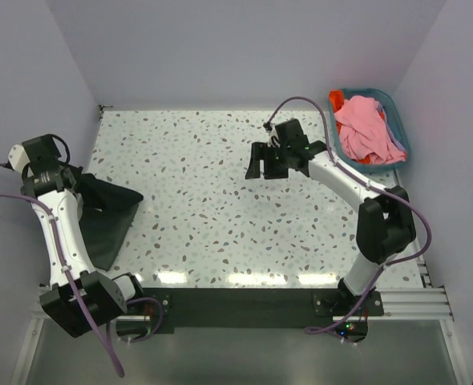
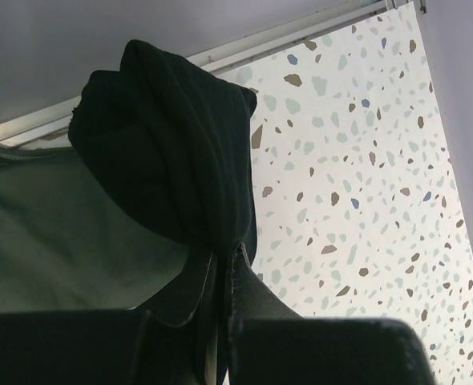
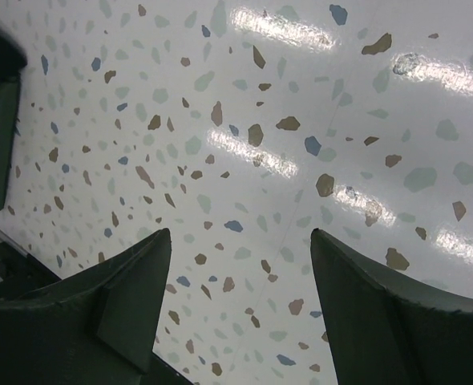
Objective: Fold and stack the t-shirts
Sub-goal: Neatly place the folded tshirt to the corner, then reset both grippers
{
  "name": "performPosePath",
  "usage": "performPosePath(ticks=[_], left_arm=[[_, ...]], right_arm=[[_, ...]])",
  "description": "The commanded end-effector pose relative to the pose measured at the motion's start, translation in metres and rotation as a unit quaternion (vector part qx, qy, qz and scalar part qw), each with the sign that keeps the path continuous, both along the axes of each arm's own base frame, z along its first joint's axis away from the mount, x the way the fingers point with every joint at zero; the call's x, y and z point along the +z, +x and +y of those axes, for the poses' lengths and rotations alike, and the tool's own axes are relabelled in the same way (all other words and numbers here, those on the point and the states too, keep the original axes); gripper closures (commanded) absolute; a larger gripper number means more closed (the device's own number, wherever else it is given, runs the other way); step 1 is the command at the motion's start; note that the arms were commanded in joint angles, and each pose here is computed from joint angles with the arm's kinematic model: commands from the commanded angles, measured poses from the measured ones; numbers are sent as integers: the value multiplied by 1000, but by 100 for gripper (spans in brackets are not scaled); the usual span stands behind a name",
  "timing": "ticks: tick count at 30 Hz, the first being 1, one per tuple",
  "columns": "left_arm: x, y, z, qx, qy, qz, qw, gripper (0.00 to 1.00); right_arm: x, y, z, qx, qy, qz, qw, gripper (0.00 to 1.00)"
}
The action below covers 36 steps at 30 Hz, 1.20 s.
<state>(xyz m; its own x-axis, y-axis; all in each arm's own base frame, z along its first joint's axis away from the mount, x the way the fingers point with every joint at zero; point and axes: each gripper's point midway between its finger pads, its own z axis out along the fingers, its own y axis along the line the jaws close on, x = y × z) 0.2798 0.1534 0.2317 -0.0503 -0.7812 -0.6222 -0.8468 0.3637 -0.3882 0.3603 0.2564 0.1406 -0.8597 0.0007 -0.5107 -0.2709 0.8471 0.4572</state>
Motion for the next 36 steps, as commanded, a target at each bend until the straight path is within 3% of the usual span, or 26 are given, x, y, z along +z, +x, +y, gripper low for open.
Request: performPosePath(ticks=[1,5,7,9,11,15,21,29,32,36], left_arm=[[16,-12,2,-5,17,-13,1000,100],[-1,-35,6,7,12,15,1000,99],[-14,-55,8,26,8,34,999,92],[-21,-74,7,48,11,41,998,51],[-43,-95,4,71,5,69,995,39],[-32,-115,1,98,42,32,994,13],[-23,-78,-27,-25,36,-70,997,8],[-10,-37,-71,-169,10,-159,973,0],[0,-16,-107,-223,5,-188,956,0],[-6,11,-191,-305,-2,-170,937,0]], right_arm=[[16,-7,0,0,10,-17,1000,26],[13,-13,-3,-1,8,-14,1000,26],[8,-17,-4,0,6,-10,1000,26],[6,-21,-5,3,3,-9,1000,26],[4,-27,-7,5,0,-7,1000,26],[3,-42,-8,20,-11,-9,1000,26],[5,-51,-18,14,-21,-17,1000,26],[8,-59,-27,-3,-18,-36,999,26],[14,-58,-34,-16,-25,-48,998,26],[28,-55,-41,-32,-30,-71,997,26]])
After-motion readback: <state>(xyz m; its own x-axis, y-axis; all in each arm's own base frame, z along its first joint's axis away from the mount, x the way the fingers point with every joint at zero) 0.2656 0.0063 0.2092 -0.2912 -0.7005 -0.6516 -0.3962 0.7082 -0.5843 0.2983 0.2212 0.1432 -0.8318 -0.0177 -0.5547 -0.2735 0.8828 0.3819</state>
